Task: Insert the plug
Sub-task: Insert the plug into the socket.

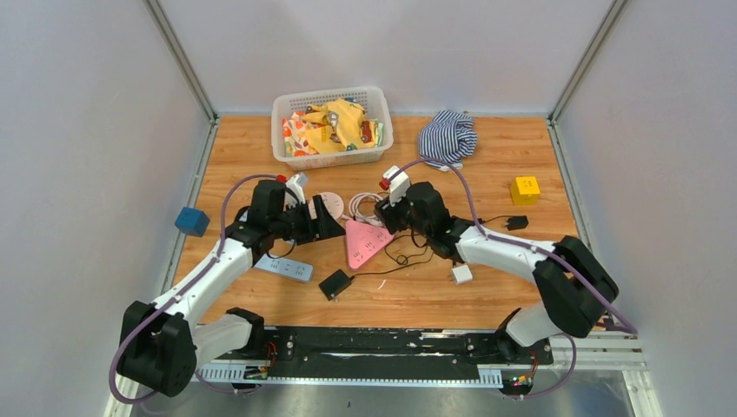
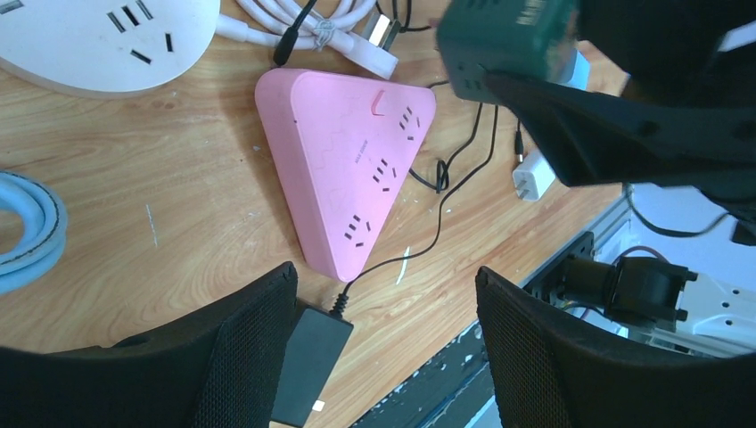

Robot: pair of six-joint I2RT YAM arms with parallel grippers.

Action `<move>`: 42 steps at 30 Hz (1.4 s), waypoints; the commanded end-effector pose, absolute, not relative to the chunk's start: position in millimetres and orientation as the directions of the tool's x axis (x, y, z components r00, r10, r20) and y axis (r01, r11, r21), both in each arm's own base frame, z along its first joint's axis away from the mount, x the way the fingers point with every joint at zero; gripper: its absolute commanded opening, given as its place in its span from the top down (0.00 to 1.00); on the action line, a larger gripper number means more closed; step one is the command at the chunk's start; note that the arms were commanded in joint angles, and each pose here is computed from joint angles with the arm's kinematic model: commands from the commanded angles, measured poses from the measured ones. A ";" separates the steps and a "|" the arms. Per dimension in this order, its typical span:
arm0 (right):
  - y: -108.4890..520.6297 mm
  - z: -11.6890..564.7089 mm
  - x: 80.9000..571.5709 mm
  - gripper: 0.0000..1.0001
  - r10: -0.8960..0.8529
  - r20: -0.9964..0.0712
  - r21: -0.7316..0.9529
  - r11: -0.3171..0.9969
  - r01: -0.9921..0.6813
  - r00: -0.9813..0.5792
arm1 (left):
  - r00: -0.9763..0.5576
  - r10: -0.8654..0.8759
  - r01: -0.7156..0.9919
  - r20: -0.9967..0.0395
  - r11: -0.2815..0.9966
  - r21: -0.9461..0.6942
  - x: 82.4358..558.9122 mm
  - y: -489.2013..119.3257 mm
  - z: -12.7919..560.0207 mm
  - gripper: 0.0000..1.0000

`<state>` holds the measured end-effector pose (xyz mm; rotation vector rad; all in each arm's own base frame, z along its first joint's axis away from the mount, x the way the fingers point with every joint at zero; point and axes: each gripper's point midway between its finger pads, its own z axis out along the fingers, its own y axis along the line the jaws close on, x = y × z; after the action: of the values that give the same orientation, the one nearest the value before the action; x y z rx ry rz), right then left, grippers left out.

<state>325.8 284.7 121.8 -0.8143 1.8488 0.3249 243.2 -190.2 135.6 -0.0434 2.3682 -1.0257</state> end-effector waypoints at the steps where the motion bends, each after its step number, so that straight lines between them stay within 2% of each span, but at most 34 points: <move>1: 286.9 150.1 307.7 1.00 -0.337 -0.923 -0.104 0.684 -0.722 -0.187 | -0.859 -0.240 0.174 -0.452 0.694 -0.699 243.1 -192.7 129.0 0.25; 6: 283.7 148.1 292.6 1.00 -0.336 -0.930 -0.110 0.641 -0.760 -0.149 | -0.869 -0.250 0.163 -0.427 0.670 -0.724 242.9 -197.5 125.9 0.25; 16: 285.1 133.6 278.5 1.00 -0.289 -0.936 -0.031 0.632 -0.775 -0.199 | -0.890 -0.251 0.138 -0.381 0.648 -0.749 241.0 -202.5 116.2 0.26; 42: 294.3 103.7 276.2 1.00 -0.297 -0.926 0.007 0.606 -0.796 -0.235 | -0.914 -0.270 0.059 -0.302 0.648 -0.759 247.1 -206.9 95.2 0.37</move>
<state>274.1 290.1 105.1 -0.8911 1.8051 0.5786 245.2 -206.9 100.1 -0.1383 2.4612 -1.1584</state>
